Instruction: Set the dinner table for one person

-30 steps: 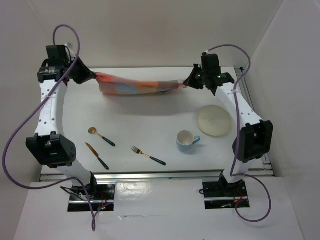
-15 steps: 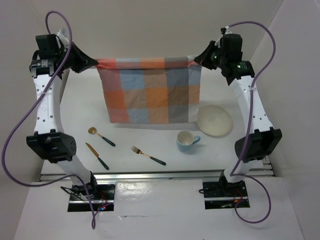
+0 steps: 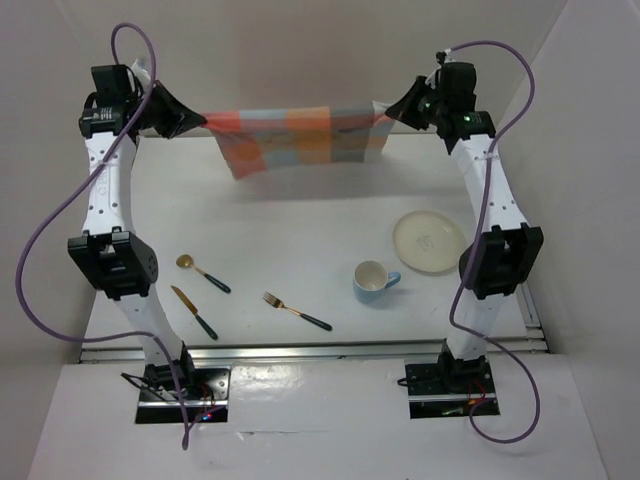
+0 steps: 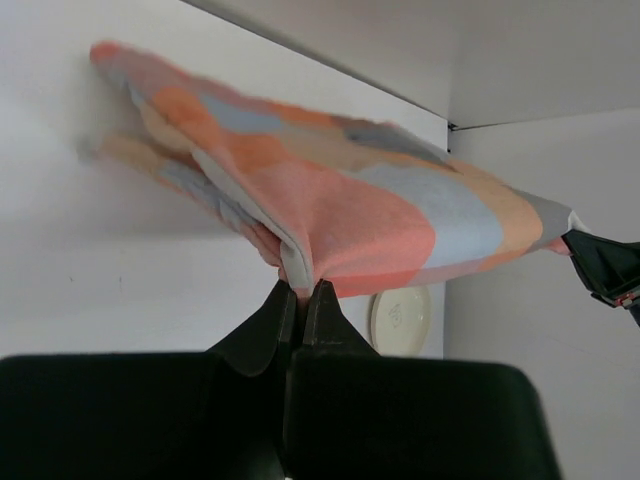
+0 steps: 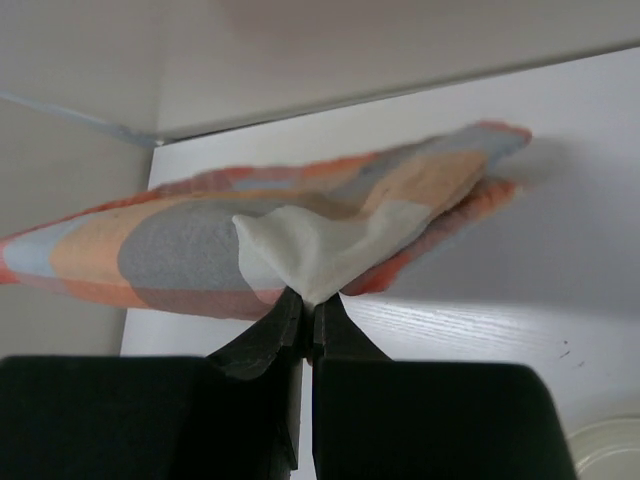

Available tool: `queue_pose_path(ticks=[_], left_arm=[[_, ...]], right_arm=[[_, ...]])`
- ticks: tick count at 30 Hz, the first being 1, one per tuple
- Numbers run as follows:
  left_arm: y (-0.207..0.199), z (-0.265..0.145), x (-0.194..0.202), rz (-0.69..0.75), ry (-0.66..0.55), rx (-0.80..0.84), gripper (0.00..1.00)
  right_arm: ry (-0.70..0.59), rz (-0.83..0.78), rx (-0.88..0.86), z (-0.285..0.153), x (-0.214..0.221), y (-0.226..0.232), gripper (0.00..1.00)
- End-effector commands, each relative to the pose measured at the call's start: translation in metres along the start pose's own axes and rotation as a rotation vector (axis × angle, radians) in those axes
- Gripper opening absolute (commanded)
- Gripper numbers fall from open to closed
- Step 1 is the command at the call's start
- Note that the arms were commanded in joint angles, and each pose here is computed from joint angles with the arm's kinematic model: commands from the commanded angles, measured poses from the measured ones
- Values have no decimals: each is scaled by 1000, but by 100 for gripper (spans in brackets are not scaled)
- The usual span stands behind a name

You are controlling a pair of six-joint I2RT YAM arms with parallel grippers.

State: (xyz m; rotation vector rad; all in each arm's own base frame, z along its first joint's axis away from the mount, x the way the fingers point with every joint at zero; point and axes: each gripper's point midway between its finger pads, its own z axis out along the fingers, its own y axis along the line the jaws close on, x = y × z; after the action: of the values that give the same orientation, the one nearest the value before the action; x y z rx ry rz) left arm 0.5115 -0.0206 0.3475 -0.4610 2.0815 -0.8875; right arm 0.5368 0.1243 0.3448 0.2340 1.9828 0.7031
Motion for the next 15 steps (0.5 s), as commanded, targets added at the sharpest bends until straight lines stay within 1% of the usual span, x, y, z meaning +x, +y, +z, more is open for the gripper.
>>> queue_pose_path(ticks=[1, 2, 3, 4, 6, 7, 8, 10, 11, 13, 14, 15], left_arm=[[-3, -21, 11, 4, -17, 14, 0], [-9, -31, 15, 17, -31, 24, 0], [-3, -31, 22, 17, -26, 9, 0], [18, -24, 44, -26, 24, -23, 0], [23, -33, 58, -8, 26, -35, 0], [29, -33, 68, -22, 43, -46, 0], [48, -30, 92, -55, 95, -79, 0], [55, -39, 114, -65, 119, -93, 0], [76, -38, 140, -95, 168, -135, 0], [93, -43, 162, -107, 187, -185, 0], [103, -48, 178, -125, 207, -211, 0], [111, -48, 186, -128, 224, -239, 18]], right_arm=[[-23, -13, -29, -21, 8, 3, 0], [-34, -23, -49, -29, 12, 11, 0], [-11, -20, -46, -30, 26, 9, 0], [60, 0, -6, -23, 62, -9, 0], [82, -3, -12, -33, 84, -9, 0], [118, 1, -5, -34, 102, -11, 0], [186, 17, 26, -33, 136, -28, 0], [225, 15, 37, -45, 162, -30, 0], [285, 20, 72, -49, 195, -42, 0], [318, 15, 82, -59, 217, -45, 0], [357, 18, 106, -63, 237, -55, 7], [394, 16, 111, -66, 251, -55, 23]])
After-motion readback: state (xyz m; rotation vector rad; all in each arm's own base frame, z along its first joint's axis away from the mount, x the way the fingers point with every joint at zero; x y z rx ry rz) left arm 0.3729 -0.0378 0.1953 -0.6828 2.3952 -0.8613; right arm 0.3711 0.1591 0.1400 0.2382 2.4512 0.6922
